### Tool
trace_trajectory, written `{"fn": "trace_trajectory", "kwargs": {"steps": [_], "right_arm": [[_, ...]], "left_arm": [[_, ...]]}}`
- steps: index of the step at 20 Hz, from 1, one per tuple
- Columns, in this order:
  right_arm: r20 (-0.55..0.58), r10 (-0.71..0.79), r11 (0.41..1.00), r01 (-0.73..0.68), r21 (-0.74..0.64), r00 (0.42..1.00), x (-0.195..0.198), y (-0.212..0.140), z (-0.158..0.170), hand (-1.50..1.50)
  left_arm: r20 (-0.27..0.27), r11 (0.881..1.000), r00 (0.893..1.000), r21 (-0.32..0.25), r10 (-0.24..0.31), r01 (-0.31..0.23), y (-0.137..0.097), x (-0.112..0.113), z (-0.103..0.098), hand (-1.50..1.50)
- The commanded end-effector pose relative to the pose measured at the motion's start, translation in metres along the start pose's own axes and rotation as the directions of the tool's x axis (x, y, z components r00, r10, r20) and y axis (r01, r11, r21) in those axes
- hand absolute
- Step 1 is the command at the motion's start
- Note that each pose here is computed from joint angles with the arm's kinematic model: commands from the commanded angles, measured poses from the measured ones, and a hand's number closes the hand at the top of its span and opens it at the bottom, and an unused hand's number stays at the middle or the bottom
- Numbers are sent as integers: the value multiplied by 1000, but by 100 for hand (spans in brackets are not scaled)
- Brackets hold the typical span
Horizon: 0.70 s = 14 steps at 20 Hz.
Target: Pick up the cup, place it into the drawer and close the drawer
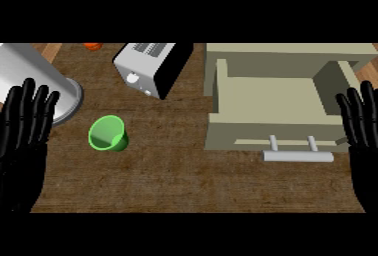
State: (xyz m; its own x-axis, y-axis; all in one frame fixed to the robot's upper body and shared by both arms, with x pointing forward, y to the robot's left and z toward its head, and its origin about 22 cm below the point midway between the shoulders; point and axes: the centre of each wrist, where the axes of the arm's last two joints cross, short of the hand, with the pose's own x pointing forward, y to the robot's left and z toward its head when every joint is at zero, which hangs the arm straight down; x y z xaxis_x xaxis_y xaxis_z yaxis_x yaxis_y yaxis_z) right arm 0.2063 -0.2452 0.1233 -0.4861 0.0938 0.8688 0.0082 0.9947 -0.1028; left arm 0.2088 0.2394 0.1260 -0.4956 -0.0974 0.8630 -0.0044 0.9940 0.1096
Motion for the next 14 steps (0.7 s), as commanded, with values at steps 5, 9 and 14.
{"fn": "trace_trajectory", "kwargs": {"steps": [5,9,14], "right_arm": [[43,-3,1000,4,-23,999,5,8,0,-150],[-51,68,995,-64,78,996,-12,8,-4,-150],[-41,71,995,-68,73,997,-17,-21,-4,-150]], "left_arm": [[8,956,984,-238,176,-169,22,-10,-13,-150],[-194,902,913,-178,359,-393,10,-35,-3,-150],[-223,903,902,-142,370,-406,51,-67,6,-150]]}}
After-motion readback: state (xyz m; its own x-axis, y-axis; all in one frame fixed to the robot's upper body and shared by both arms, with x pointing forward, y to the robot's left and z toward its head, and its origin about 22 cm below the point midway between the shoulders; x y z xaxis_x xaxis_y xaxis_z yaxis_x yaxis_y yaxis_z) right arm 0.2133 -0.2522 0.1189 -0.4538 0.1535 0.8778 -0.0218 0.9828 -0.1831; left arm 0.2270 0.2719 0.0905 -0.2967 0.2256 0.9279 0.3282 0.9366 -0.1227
